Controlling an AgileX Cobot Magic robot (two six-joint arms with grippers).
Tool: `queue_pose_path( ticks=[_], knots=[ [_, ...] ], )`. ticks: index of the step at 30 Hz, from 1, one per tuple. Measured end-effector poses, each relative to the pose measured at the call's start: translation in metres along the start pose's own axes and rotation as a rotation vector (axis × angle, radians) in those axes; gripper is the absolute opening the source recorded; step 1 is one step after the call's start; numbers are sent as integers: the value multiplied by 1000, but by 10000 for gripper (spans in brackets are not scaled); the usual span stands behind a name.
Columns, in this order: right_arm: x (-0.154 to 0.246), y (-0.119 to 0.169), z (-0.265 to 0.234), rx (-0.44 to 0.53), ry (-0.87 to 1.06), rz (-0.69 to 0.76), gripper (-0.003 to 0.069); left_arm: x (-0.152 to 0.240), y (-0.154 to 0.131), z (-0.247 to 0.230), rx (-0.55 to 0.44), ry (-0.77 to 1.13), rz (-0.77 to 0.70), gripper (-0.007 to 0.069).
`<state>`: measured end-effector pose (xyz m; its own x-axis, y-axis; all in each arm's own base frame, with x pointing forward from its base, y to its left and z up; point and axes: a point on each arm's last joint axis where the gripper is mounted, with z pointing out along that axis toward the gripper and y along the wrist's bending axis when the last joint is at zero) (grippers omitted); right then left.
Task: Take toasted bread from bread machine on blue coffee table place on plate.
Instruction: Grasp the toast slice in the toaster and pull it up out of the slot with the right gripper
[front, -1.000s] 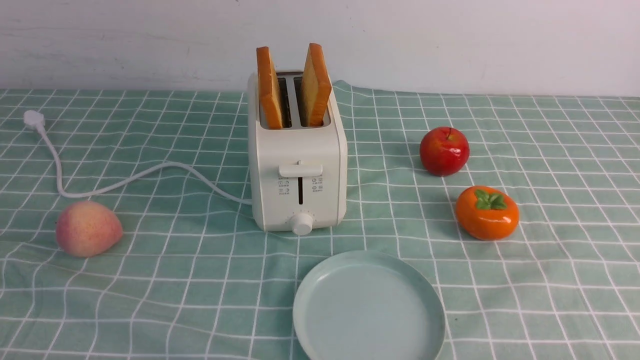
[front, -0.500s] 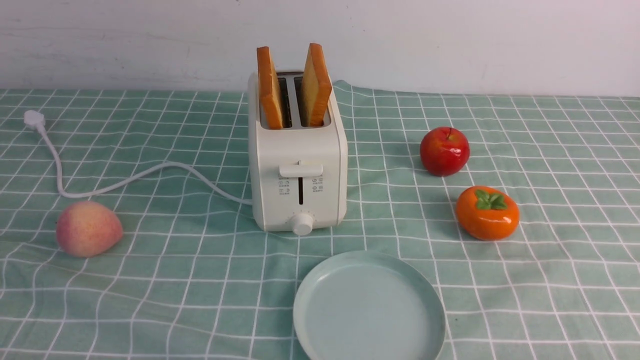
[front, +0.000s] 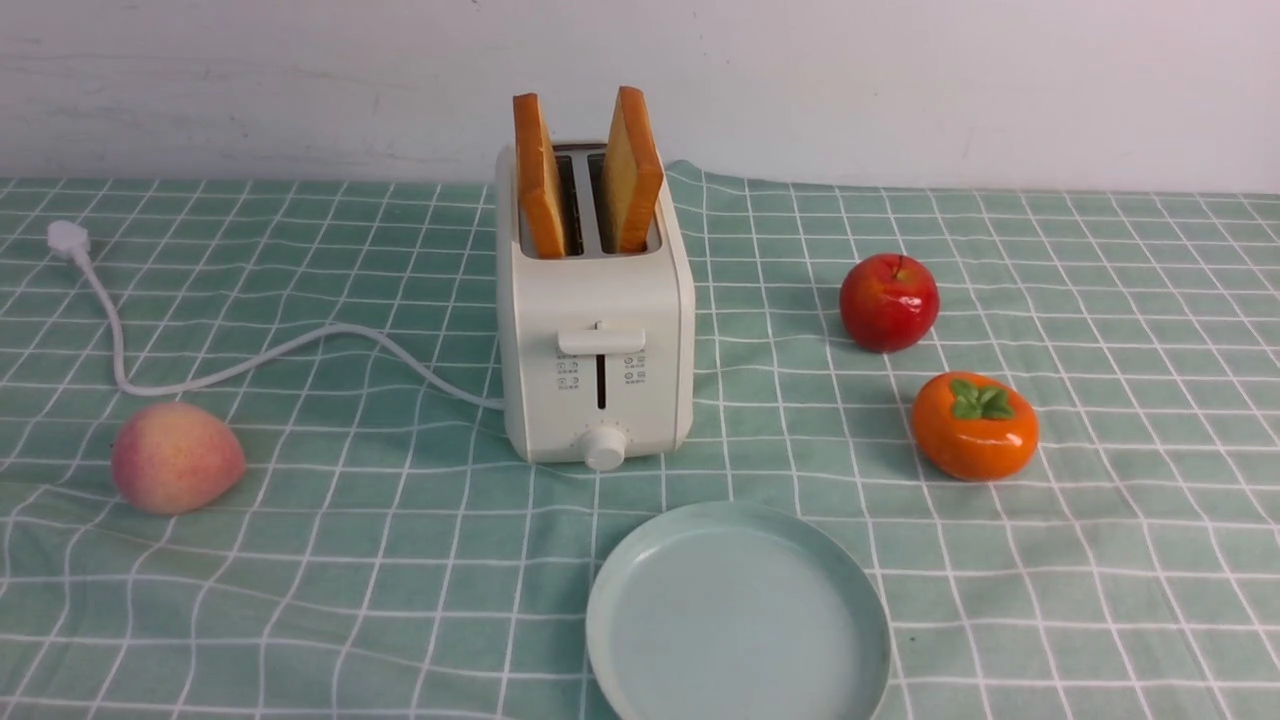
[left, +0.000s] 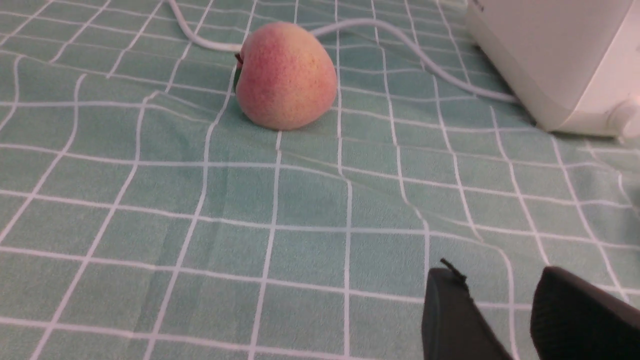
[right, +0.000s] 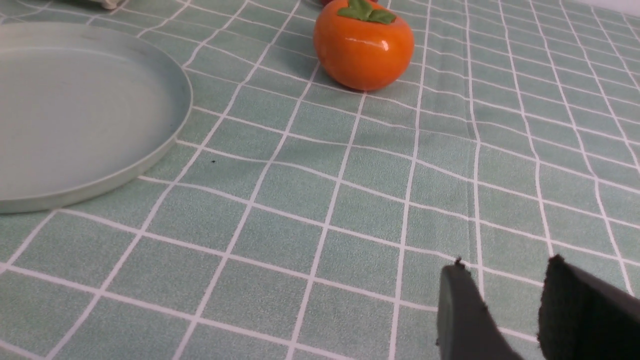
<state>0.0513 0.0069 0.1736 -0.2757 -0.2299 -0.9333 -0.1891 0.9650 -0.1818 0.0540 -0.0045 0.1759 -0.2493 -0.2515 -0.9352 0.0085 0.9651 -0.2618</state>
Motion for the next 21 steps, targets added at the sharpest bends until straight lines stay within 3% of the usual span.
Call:
queue_pose_path(
  ticks=[12,21],
  knots=[
    [-9,-2,1,22,-129,9,240,-6,-2,0,18,-70,-17,238],
    [-43,-9,-11,96,-530,57,240,-8,-2,0,20,-86,-11,237]
  ],
)
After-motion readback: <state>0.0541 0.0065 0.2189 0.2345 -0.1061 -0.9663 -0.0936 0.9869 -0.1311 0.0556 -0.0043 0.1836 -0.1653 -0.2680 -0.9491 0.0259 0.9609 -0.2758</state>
